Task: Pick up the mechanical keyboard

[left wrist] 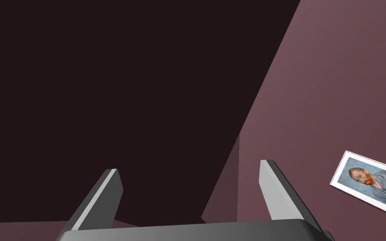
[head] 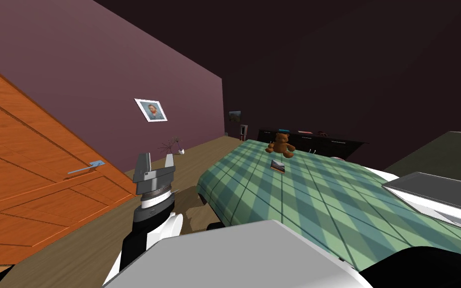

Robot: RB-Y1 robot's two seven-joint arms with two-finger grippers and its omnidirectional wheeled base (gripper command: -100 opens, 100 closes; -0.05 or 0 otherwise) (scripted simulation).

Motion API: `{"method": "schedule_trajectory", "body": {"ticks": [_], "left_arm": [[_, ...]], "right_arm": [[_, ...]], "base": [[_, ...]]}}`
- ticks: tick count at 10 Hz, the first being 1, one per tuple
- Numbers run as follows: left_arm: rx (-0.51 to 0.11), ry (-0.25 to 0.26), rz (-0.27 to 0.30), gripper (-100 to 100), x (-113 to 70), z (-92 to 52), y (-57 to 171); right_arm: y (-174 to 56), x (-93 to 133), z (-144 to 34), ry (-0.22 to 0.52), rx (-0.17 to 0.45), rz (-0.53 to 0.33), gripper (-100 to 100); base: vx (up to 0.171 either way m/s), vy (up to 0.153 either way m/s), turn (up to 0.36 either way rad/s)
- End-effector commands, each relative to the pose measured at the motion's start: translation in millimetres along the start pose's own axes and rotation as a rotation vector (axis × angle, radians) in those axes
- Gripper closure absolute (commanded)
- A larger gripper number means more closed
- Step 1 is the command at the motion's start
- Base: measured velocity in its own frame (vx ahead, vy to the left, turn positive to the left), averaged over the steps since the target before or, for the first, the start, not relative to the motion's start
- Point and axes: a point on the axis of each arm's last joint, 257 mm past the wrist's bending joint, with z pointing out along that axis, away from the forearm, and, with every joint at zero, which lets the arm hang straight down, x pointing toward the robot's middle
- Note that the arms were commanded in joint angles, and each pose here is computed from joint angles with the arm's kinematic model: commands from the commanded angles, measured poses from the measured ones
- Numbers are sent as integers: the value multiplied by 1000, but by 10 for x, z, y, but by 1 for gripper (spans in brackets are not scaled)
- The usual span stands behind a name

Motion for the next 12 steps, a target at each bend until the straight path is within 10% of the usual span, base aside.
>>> {"method": "schedule_trajectory", "body": {"ticks": [1, 2, 6, 7, 8, 11, 12], "left_arm": [[0, 0, 0, 0, 0, 0, 0], [0, 0, 0, 0, 0, 0, 0], [0, 0, 0, 0, 0, 0, 0], [0, 0, 0, 0, 0, 0, 0], [0, 0, 0, 0, 0, 0, 0], [0, 0, 0, 0, 0, 0, 0], [0, 0, 0, 0, 0, 0, 0]], "right_arm": [[0, 0, 0, 0, 0, 0, -100], [3, 1, 5, 0, 0, 0, 100], [14, 0, 5, 0, -2, 2, 100], [13, 0, 5, 0, -1, 1, 0], [-50, 10, -61, 0, 0, -7, 100], [-100, 22, -131, 0, -1, -15, 100], [-104, 23, -137, 0, -1, -15, 0]], "base": [[-5, -16, 12], [-3, -1, -12], [0, 0, 0], [0, 0, 0], [7, 23, -64], [10, 31, -54], [0, 0, 0]]}}
